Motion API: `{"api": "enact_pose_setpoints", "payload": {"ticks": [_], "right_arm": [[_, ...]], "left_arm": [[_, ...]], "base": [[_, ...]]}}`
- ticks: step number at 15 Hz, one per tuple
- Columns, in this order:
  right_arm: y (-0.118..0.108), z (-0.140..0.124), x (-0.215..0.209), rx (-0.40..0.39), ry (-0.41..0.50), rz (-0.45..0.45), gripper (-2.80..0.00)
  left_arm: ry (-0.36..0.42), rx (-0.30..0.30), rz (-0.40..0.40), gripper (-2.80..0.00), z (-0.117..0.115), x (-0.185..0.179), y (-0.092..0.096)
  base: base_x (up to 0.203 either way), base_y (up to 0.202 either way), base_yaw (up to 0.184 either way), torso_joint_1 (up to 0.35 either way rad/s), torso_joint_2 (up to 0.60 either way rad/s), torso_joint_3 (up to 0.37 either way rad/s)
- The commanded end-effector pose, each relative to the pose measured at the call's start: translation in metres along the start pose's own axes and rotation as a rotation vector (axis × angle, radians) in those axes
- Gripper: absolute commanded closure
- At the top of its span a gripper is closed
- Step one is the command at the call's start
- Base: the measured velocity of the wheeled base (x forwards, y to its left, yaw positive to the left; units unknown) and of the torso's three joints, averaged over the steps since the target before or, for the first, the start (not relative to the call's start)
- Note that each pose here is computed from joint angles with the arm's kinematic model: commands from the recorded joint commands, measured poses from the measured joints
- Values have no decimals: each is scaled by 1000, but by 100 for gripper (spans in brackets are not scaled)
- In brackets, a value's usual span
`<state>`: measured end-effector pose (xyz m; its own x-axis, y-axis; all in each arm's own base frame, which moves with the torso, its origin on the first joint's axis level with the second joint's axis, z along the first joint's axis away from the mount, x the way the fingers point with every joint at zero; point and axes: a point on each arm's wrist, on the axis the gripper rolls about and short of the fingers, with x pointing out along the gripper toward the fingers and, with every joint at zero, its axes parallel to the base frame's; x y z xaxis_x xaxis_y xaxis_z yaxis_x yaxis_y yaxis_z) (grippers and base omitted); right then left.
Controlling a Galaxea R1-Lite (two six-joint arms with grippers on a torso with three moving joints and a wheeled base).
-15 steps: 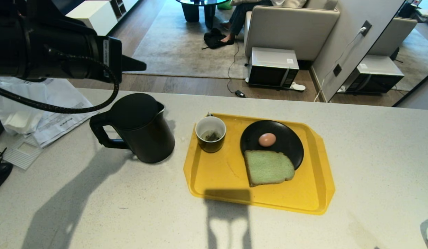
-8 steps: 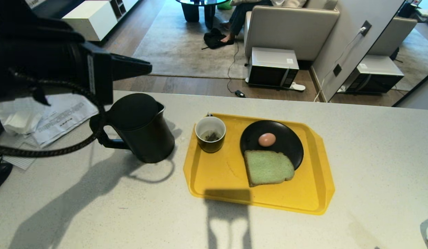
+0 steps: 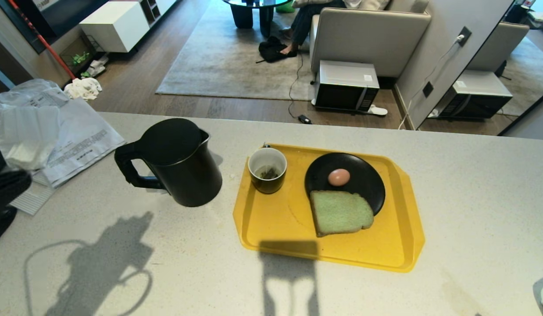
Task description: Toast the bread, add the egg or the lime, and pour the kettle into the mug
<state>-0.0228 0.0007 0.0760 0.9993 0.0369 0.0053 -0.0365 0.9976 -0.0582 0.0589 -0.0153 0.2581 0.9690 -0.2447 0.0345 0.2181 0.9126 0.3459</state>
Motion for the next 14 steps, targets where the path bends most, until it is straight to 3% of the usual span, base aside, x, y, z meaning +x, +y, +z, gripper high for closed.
{"api": "enact_pose_setpoints", "payload": {"ticks": [1,6,10,14], "right_arm": [[0,0,0,0,1,1,0],[0,0,0,0,1,1,0],[0,0,0,0,2,2,0],[0,0,0,0,1,1,0]], "left_arm": [[-47,44,142,0,-34,-49,-10],[-3,86,273,0,-99,-78,-40],[20,72,254,0,-145,-84,-58],[71,16,233,0,-162,-89,-66]], "base": [[0,0,0,0,0,0],[0,0,0,0,0,0],[0,0,0,0,0,0],[0,0,0,0,0,0]]}}
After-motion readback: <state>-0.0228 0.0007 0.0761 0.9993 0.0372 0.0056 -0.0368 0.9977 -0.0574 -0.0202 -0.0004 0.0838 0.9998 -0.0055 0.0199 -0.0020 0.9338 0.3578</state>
